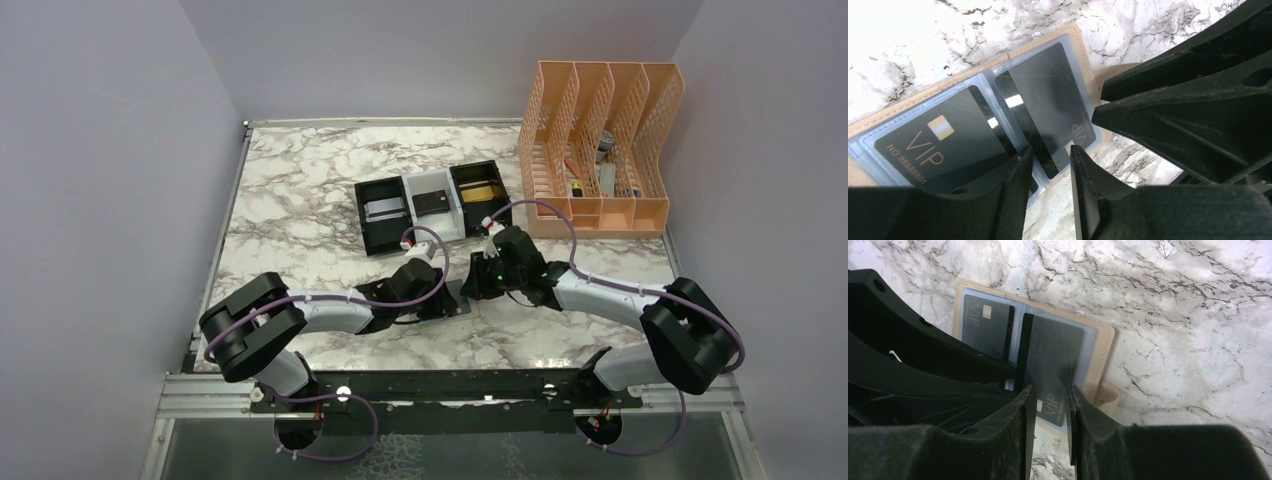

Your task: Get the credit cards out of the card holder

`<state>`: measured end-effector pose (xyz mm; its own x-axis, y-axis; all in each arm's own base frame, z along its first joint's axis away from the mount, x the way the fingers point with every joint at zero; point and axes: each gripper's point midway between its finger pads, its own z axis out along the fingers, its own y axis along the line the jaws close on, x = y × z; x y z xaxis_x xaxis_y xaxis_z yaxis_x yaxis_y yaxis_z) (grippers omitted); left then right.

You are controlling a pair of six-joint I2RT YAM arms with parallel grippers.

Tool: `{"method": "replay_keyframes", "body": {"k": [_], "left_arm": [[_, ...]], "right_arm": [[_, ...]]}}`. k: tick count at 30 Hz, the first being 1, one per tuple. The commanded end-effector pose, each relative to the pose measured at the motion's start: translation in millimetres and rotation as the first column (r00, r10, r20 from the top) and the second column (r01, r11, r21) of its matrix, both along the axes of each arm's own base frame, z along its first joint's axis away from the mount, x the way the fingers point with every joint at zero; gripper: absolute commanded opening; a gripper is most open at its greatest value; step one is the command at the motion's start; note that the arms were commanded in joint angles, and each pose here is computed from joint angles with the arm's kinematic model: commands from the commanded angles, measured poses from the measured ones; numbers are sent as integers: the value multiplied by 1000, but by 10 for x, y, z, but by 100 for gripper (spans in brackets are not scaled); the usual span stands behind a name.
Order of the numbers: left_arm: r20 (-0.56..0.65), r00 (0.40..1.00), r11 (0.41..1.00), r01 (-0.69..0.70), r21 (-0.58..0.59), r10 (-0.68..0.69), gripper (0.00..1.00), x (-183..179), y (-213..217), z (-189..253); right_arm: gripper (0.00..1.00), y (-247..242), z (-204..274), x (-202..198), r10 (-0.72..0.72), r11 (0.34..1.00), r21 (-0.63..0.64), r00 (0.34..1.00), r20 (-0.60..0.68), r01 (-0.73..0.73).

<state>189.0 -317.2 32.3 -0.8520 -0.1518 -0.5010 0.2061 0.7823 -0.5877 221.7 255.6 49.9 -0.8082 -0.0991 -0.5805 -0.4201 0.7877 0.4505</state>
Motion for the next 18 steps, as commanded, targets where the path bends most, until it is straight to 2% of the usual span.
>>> {"method": "replay_keyframes", "body": {"k": [1, 7, 18], "left_arm": [[13, 1000, 999, 13, -32, -12, 34, 60, -148, 60], [8, 1000, 1000, -1, -22, 1, 29, 55, -107, 10], [-17, 997, 997, -70, -34, 70, 24, 85, -65, -41]], "right_arm": [[27, 35, 8, 151, -3, 1000, -14, 999, 47, 4], [25, -102, -193, 168, -30, 994, -105, 999, 32, 33], [23, -189, -391, 16, -29, 993, -118, 1000, -12, 27]]}}
